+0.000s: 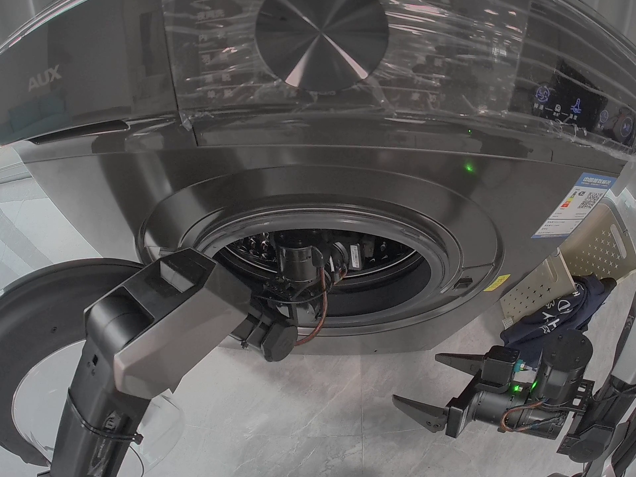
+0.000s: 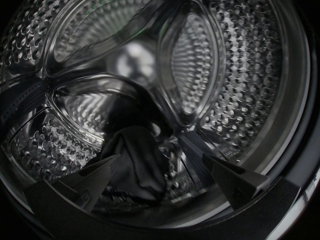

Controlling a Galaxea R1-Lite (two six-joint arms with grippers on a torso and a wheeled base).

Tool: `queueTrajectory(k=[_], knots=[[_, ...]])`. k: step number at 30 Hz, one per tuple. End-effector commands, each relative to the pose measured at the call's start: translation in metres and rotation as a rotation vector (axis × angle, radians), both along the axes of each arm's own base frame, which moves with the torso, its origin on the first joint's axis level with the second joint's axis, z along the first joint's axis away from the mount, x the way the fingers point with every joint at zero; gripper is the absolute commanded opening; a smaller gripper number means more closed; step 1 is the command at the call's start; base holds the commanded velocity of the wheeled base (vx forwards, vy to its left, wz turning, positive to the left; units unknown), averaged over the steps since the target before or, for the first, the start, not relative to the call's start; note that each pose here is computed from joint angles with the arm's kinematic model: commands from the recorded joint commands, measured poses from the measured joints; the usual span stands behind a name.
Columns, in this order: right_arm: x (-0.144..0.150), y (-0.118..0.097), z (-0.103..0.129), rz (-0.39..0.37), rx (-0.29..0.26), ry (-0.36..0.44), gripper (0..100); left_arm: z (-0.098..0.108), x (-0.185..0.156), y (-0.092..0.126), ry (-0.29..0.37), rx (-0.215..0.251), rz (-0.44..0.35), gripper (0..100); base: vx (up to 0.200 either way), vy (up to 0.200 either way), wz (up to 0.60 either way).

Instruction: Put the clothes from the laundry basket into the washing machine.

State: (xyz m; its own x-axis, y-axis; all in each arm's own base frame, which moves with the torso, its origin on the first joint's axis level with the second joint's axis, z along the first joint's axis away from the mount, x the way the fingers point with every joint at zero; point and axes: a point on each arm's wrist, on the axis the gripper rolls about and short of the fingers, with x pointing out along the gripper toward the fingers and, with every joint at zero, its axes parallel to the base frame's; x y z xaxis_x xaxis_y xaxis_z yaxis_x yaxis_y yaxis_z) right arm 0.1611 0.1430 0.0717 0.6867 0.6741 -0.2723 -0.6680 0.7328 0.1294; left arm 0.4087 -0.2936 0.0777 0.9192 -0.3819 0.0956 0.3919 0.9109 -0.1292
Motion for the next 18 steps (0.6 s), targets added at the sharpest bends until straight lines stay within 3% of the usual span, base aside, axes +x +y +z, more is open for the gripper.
queueTrajectory(k=[1,7,12,13,18], knots=[[-0.010,-0.008,0.004,0.005,0.000,0.000,100,0.067,-0.113,0.005,0.012,-0.010,-0.176,100,0.000,0.000,0.00],[-0.014,-0.011,0.013,0.002,0.028,-0.032,100,0.079,-0.177,0.034,0.045,0.024,-0.281,100,0.000,0.000,0.00],[-0.014,-0.012,0.017,-0.002,0.041,-0.050,100,0.070,-0.211,0.051,0.098,0.073,-0.354,100,0.000,0.000,0.00],[-0.016,-0.014,0.023,-0.004,0.060,-0.070,100,0.065,-0.230,0.061,0.127,0.104,-0.392,100,0.000,0.000,0.00],[-0.021,-0.020,0.030,-0.001,0.060,-0.091,100,0.053,-0.259,0.086,0.178,0.160,-0.470,100,0.000,0.000,0.00]])
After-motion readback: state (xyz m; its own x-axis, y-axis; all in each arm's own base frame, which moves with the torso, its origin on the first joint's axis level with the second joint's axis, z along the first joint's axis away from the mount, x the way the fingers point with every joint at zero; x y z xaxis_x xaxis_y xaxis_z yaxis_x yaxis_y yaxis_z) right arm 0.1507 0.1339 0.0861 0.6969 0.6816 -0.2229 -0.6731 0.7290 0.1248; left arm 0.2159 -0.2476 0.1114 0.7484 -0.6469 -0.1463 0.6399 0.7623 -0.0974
